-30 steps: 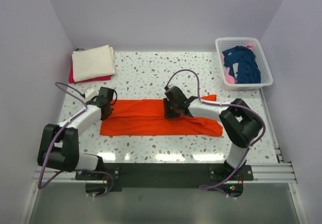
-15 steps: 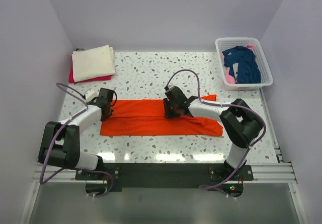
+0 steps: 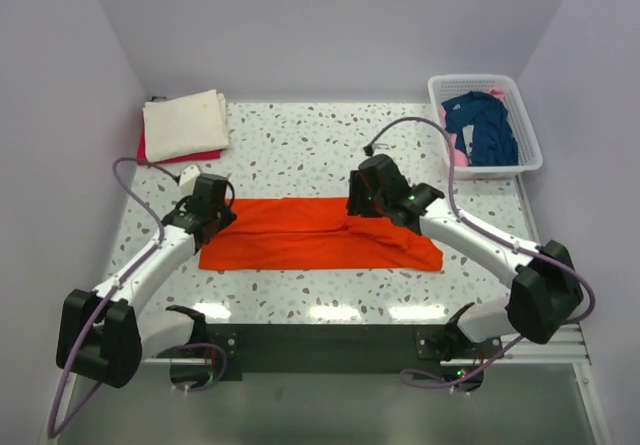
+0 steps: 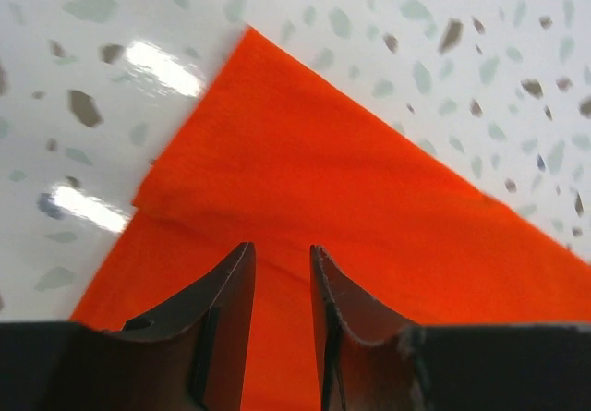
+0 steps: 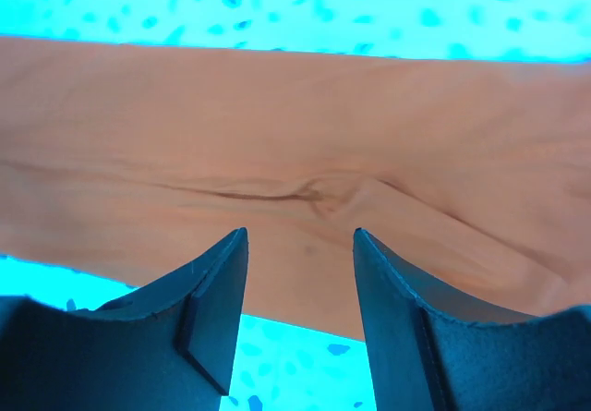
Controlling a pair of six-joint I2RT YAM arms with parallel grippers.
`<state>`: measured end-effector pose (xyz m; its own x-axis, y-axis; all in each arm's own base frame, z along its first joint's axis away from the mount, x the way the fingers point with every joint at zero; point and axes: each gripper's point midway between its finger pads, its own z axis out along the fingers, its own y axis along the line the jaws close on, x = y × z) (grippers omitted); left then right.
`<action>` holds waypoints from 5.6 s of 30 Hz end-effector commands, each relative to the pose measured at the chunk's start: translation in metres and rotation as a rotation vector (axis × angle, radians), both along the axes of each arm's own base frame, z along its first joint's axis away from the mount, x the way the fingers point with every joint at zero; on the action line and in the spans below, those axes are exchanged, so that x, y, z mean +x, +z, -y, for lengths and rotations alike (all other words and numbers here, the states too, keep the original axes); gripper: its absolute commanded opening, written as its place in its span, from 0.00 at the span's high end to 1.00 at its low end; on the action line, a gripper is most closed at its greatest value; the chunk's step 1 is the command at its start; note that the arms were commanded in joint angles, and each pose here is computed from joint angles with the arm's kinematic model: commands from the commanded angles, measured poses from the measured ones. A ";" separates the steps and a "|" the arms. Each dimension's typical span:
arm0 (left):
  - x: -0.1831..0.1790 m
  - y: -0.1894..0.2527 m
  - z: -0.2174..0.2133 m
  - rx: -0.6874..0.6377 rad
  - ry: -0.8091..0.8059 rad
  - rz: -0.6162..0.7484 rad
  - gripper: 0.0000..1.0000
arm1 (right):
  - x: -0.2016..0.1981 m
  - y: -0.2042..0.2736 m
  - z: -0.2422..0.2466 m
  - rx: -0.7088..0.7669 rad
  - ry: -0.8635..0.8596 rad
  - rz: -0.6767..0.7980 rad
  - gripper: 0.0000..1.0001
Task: Fold and stack the t-shirts
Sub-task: Fold the tshirt
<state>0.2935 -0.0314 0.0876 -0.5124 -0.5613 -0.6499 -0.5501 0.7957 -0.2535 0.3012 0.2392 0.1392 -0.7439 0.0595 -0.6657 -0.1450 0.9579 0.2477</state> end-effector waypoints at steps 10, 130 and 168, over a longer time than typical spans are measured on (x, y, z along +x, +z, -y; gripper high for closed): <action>-0.030 -0.027 0.151 -0.058 -0.714 -0.060 0.51 | -0.043 -0.043 0.121 -0.071 -0.424 -0.124 0.43; -0.046 -0.017 0.191 -0.146 -0.701 -0.043 0.40 | 0.243 -0.026 0.072 -0.180 -0.280 0.140 0.96; -0.043 -0.021 0.193 -0.134 -0.719 -0.059 0.40 | 0.252 -0.095 0.067 -0.182 -0.239 -0.002 0.78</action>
